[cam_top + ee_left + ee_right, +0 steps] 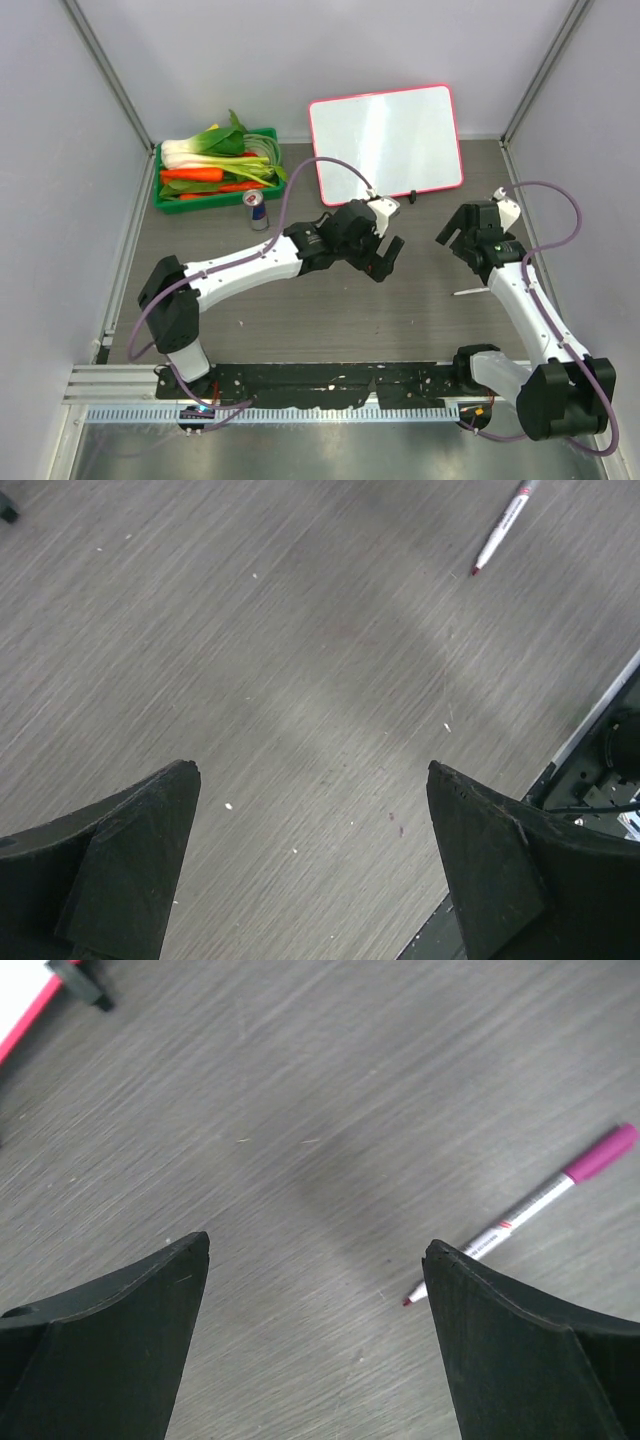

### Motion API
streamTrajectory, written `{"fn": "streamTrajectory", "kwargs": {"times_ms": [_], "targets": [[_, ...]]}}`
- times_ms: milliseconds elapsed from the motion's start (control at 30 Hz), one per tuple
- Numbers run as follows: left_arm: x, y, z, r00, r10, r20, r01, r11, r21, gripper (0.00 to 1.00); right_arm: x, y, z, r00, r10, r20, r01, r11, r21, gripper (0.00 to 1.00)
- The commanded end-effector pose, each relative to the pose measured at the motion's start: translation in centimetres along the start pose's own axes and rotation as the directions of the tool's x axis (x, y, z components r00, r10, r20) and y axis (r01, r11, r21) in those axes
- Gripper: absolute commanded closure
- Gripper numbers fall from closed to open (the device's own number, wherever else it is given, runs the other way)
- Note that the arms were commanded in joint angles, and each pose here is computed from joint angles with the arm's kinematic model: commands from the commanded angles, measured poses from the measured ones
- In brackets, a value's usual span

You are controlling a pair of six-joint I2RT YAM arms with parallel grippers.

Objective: Write a sentence on the whiteboard
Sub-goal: Pick up the whiteboard marker from the center of the board.

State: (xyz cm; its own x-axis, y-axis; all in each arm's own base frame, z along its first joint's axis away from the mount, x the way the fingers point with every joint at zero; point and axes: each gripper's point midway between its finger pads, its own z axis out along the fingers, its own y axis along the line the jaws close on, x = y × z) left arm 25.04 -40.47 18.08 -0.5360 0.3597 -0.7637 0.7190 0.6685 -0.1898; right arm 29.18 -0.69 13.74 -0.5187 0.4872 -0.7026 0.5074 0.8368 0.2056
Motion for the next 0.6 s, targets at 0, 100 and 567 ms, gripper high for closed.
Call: {"fn": "streamTrajectory", "kwargs": {"times_ms": [0,100,567], "targets": [[-3.3,-1.4,-0.9,0.993,0.008,0.117,-0.015,0.999,0.053,0.00,0.5,-3.5,0.2,0.994,0.106,0.012,-0.106,0.976,0.188,0.10],[-3.2,-1.2,-1.8,0.990,0.005,0.140,-0.012,0.999,0.050,0.00,0.8,-4.5,0.8,0.987,0.158,-0.010,-0.151,0.963,0.225,0.18],[-1.1,2.0,-4.6,0.987,0.061,0.147,-0.048,0.995,-0.089,0.00,6.2,-12.0,5.4,0.877,0.421,-0.230,-0.306,0.860,0.407,0.30]]}}
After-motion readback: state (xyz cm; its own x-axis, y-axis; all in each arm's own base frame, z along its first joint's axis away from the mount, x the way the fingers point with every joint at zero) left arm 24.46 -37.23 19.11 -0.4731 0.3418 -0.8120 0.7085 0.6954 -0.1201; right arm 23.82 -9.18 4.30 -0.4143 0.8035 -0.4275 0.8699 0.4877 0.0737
